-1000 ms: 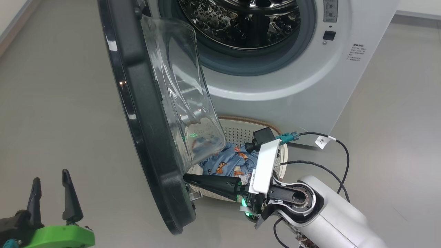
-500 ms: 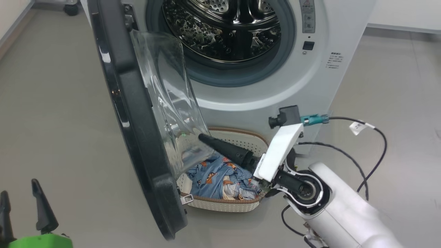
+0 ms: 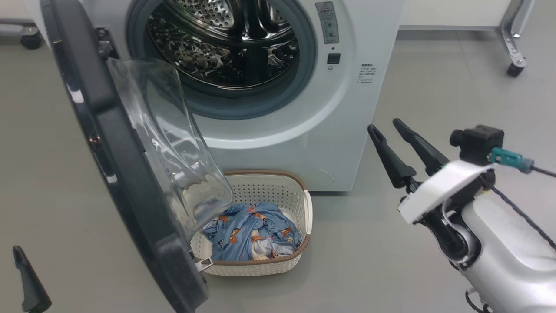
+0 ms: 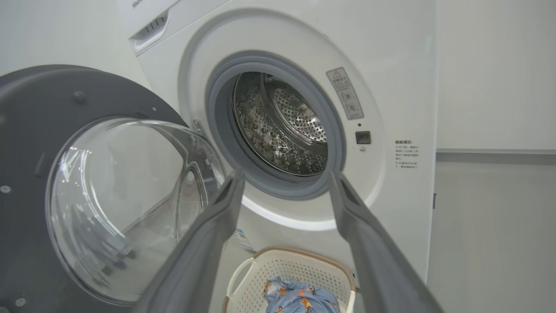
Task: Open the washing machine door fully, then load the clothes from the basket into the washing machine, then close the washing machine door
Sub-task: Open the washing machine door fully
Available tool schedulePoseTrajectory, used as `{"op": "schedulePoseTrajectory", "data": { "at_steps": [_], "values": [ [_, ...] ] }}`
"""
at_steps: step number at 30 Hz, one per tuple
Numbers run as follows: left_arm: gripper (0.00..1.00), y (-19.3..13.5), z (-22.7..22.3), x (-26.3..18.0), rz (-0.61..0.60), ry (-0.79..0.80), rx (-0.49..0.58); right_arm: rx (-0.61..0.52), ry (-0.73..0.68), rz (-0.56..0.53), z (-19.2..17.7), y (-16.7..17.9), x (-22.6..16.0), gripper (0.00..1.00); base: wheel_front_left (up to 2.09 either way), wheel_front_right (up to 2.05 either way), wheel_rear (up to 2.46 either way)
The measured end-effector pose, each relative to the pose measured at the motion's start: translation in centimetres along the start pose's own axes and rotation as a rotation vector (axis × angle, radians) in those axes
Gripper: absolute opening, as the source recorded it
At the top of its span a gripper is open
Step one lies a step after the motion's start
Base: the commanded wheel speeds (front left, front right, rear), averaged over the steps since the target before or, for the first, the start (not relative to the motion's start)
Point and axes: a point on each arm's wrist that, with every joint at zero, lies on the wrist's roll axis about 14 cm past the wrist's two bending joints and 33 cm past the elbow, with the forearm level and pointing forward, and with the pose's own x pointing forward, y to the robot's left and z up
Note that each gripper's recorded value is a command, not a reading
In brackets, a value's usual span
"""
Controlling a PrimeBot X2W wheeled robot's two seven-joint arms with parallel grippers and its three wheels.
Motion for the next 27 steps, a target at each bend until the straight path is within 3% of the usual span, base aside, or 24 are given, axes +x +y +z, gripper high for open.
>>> {"op": "schedulePoseTrajectory", "data": {
  "at_steps": [6, 11, 15, 21, 27],
  "values": [
    [1.00, -1.5, -0.5, 0.6, -0.046, 0.014, 0.002, -0.104, -0.057, -0.208, -1.3, -5.6, -5.7, 1.00, 0.00, 0.00, 0.00],
    [1.00, -2.3, -0.8, 0.8, -0.071, 0.023, 0.005, -0.167, 0.050, -0.385, -3.9, -9.2, -10.3, 1.00, 0.00, 0.00, 0.00],
    [1.00, -2.7, -1.2, 0.4, -0.089, 0.036, 0.006, -0.253, 0.086, -0.513, -3.8, -11.7, -13.5, 1.00, 0.00, 0.00, 0.00],
    [1.00, -3.0, -1.3, 0.4, -0.098, 0.040, 0.006, -0.348, -0.026, -0.614, 0.0, -12.8, -14.4, 1.00, 0.00, 0.00, 0.00],
    [1.00, -3.2, -1.4, 0.4, -0.104, 0.043, 0.006, -0.338, -0.026, -0.635, -1.4, -11.9, -15.2, 1.00, 0.00, 0.00, 0.00]
  ]
}}
